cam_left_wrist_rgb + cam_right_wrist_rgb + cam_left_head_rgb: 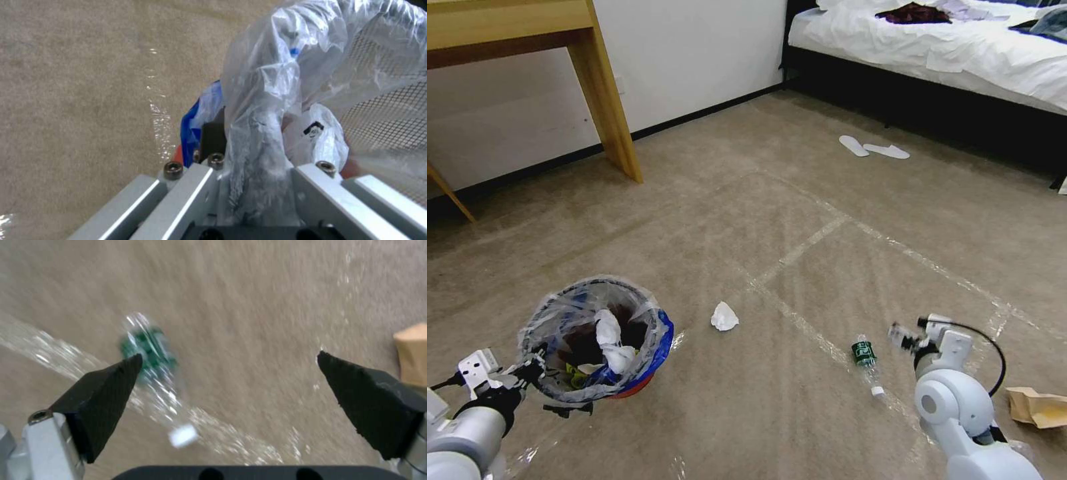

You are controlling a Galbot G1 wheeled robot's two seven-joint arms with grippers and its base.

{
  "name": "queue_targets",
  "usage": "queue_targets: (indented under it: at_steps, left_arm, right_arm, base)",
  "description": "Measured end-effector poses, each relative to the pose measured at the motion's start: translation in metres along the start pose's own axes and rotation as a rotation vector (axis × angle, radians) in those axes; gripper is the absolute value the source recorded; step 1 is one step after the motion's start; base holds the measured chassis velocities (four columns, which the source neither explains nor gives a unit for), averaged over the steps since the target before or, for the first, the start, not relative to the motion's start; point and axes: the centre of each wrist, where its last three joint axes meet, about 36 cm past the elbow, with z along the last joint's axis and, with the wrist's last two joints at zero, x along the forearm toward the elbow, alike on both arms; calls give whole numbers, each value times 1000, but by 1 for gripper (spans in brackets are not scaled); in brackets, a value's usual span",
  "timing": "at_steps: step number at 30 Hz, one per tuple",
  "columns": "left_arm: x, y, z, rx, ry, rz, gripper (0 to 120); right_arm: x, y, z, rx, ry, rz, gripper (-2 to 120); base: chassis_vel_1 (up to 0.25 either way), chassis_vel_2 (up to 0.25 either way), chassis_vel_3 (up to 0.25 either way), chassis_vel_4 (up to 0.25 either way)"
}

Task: Pick up the trash bin and place the garbage on the floor into it.

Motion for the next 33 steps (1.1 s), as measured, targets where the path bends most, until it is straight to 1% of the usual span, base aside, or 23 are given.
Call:
queue_targets:
  at_steps: [2, 5, 7, 9, 10, 11, 12, 13, 15, 16, 18, 19, 21, 24, 26, 27, 28, 29, 30, 33]
  left_arm:
    - [-1, 1, 0, 1, -1, 3, 1]
    - [-1, 1, 1, 2, -1, 4, 1]
    - [0, 2, 1, 2, 0, 1, 1]
    - [1, 2, 1, 1, 0, 1, 1]
    - [2, 2, 1, 1, -1, 0, 1]
    - [2, 2, 1, 1, -1, 0, 1]
    - [4, 2, 0, 0, -3, -1, 1]
    - [4, 2, 0, 0, -3, -1, 1]
    - [8, 4, -1, -1, -6, -7, 1]
    - [8, 4, -1, -1, -6, -7, 1]
    - [10, 5, -2, -2, -8, -11, 1]
    - [10, 5, -2, -2, -8, -11, 1]
    - [11, 5, -2, -2, -10, -12, 1]
    - [12, 4, -2, -2, -12, -11, 1]
    - [12, 3, -2, -2, -13, -8, 1]
    - [12, 3, -2, -2, -13, -8, 1]
    - [12, 3, -2, -2, -13, -8, 1]
    - [12, 3, -2, -1, -13, -8, 1]
    - [12, 3, -2, -1, -13, -8, 1]
    - [12, 2, -1, 2, -13, -6, 1]
  right_arm:
    - [-20, 5, 8, 42, 40, 16, 100]
    - [-30, 8, 12, 59, 53, 15, 100]
    - [-49, 17, 16, 84, 85, -10, 100]
    - [-56, 21, 18, 89, 97, -21, 100]
    - [-65, 28, 19, 95, 113, -35, 100]
    - [-65, 28, 19, 95, 113, -35, 100]
    - [-75, 36, 21, 103, 129, -44, 100]
    - [-75, 36, 21, 103, 129, -44, 100]
    - [-93, 46, 24, 122, 157, -47, 99]
    - [-93, 46, 24, 122, 157, -47, 99]
    - [-108, 50, 28, 149, 174, -44, 95]
    - [-108, 50, 28, 149, 174, -44, 95]
    - [-117, 52, 31, 153, 179, -50, 88]
    - [-121, 54, 33, 150, 171, -56, 86]
    - [-126, 56, 35, 150, 157, -65, 82]
    - [-126, 56, 35, 150, 157, -65, 82]
    - [-128, 57, 36, 148, 155, -69, 80]
    - [-129, 57, 36, 146, 151, -73, 74]
    - [-129, 57, 36, 146, 151, -73, 74]
    - [-130, 57, 37, 142, 145, -78, 58]
  base:
    - [0, 0, 0, 0]
    - [0, 0, 0, 0]
    - [0, 0, 0, 0]
    - [0, 0, 0, 0]
    - [0, 0, 0, 0]
    - [0, 0, 0, 0]
    - [0, 0, 0, 0]
    - [0, 0, 0, 0]
    - [0, 0, 0, 0]
    - [0, 0, 0, 0]
    - [0, 0, 0, 0]
    - [0, 0, 0, 0]
    - [0, 0, 0, 0]
    - [0, 0, 0, 0]
    - [0, 0, 0, 0]
    - [0, 0, 0, 0]
    - [0, 0, 0, 0]
    - [0, 0, 0, 0]
    - [0, 0, 0, 0]
    - [0, 0, 0, 0]
